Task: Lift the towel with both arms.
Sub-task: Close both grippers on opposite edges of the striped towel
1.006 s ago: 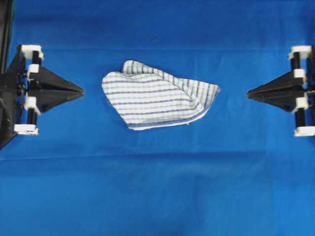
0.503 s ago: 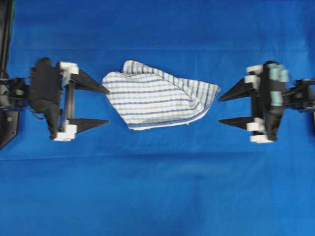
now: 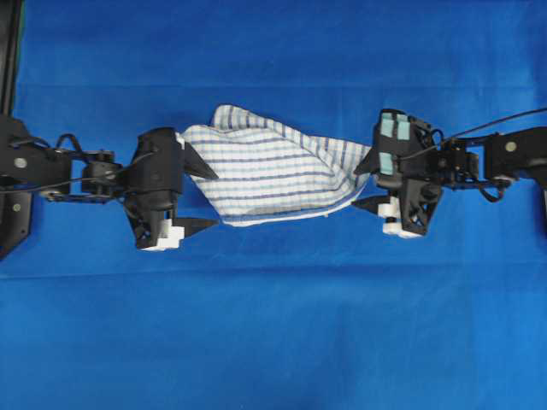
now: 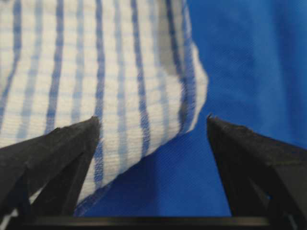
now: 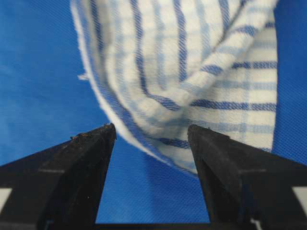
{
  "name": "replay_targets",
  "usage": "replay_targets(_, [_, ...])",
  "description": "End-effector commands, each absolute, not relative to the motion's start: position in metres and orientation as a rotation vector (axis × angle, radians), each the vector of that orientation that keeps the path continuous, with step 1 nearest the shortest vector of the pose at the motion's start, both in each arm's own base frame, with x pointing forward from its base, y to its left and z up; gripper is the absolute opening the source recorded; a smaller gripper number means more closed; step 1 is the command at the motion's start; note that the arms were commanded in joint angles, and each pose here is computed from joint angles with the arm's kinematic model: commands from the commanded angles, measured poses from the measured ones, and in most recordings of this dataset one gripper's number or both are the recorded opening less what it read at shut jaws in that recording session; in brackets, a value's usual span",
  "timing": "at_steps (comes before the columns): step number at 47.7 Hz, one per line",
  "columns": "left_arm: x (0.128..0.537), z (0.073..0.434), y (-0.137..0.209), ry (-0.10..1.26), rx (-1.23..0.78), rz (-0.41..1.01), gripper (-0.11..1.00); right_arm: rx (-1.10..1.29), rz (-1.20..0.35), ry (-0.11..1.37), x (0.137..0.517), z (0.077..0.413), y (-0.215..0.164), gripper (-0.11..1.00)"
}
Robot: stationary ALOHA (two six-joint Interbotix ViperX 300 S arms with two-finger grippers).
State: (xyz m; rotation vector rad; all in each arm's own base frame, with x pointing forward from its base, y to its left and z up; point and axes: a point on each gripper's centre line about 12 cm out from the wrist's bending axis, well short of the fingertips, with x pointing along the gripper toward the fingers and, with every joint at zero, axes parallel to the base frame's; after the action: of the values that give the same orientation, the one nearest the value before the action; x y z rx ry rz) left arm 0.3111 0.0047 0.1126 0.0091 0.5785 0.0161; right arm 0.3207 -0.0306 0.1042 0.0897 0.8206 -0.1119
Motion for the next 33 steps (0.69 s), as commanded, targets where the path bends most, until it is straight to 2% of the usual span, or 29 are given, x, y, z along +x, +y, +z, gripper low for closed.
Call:
replay_targets(1, [0.320, 0.114, 0.006, 0.563, 0.007, 0.022, 0.90, 0.093, -0.120, 0.803, 0.329, 0.106, -0.034, 0.65])
replay_targets(12, [0.319, 0.098, 0.013, 0.618, -0.003, 0.044, 0.88, 0.100, -0.132, 0.826, 0.333, 0.096, -0.038, 0.65])
replay_targets(17, [0.318, 0.096, 0.017, 0.640, -0.009, 0.056, 0.82, 0.095, -0.133, 0.820, 0.334, 0.097, -0.040, 0.64])
replay_targets(22, [0.319, 0.094, 0.017, 0.666, -0.008, 0.055, 0.58, 0.094, -0.133, 0.819, 0.335, 0.097, -0.040, 0.54])
replay_targets(26, [0.320, 0.094, 0.019, 0.680, -0.008, 0.057, 0.32, 0.095, -0.134, 0.822, 0.334, 0.097, -0.041, 0.32])
replay_targets(31, [0.321, 0.095, 0.021, 0.692, -0.013, 0.064, 0.06, 0.097, -0.134, 0.820, 0.334, 0.097, -0.040, 0.03])
replay_targets(33, [0.320, 0.097, 0.023, 0.695, -0.018, 0.071, 0.02, 0.099, -0.136, 0.817, 0.334, 0.098, -0.041, 0.03])
